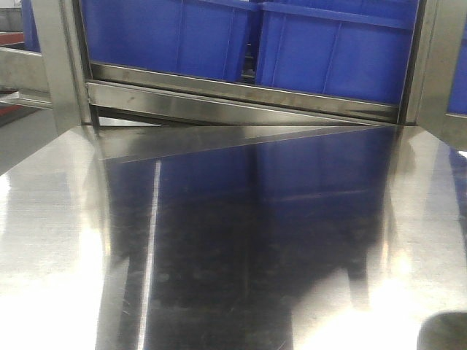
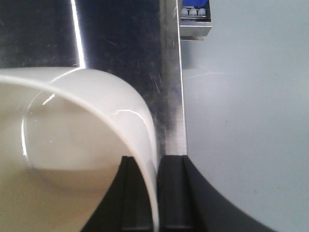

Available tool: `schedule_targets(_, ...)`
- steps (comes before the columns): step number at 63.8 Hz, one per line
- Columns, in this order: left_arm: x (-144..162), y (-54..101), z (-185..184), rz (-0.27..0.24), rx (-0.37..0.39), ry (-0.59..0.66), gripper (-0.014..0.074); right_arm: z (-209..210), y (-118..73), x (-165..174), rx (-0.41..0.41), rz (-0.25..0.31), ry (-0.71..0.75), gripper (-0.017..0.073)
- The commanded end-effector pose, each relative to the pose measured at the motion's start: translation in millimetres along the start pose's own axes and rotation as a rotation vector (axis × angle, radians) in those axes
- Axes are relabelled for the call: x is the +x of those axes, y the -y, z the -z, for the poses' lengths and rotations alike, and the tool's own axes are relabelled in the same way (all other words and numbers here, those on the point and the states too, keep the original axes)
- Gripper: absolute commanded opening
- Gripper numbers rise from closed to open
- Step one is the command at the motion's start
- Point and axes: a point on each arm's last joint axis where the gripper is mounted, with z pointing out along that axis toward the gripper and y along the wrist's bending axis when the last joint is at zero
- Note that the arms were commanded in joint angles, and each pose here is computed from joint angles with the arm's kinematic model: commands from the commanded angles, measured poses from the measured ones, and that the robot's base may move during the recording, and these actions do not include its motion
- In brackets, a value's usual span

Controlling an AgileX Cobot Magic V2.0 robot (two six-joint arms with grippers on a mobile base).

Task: Move white bin to right shelf second layer
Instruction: 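Turn the base away from the table holding the bin in the right gripper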

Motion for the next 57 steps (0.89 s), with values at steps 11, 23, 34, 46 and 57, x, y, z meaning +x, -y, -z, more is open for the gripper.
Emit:
schedule_targets(11, 4.1, -0.2, -0.3, 0.009, -0.004, 0.061, 0.0085, 6.9, -1.2, -9.5, -0.011, -0.001, 0.083, 0.0057)
schedule_targets(23, 4.1, -0.2, -0.3, 0.009, -0.004, 0.061, 0.0085, 6.9, -1.2, -9.5, -0.011, -0.001, 0.083, 0.0057)
schedule_targets(34, 4.1, -0.2, -0.3, 0.009, -0.004, 0.061, 0.0085, 6.9, -1.2, -9.5, -0.011, -0.001, 0.083, 0.0057)
schedule_targets(46, 4.1, -0.2, -0.3, 0.009, -0.004, 0.061, 0.0085, 6.9, -1.2, -9.5, -0.011, -0.001, 0.083, 0.0057)
schedule_targets(57, 4.1, -0.2, -0.3, 0.009, -0.004, 0.061, 0.0085, 6.9, -1.2, -9.5, -0.011, -0.001, 0.083, 0.0057)
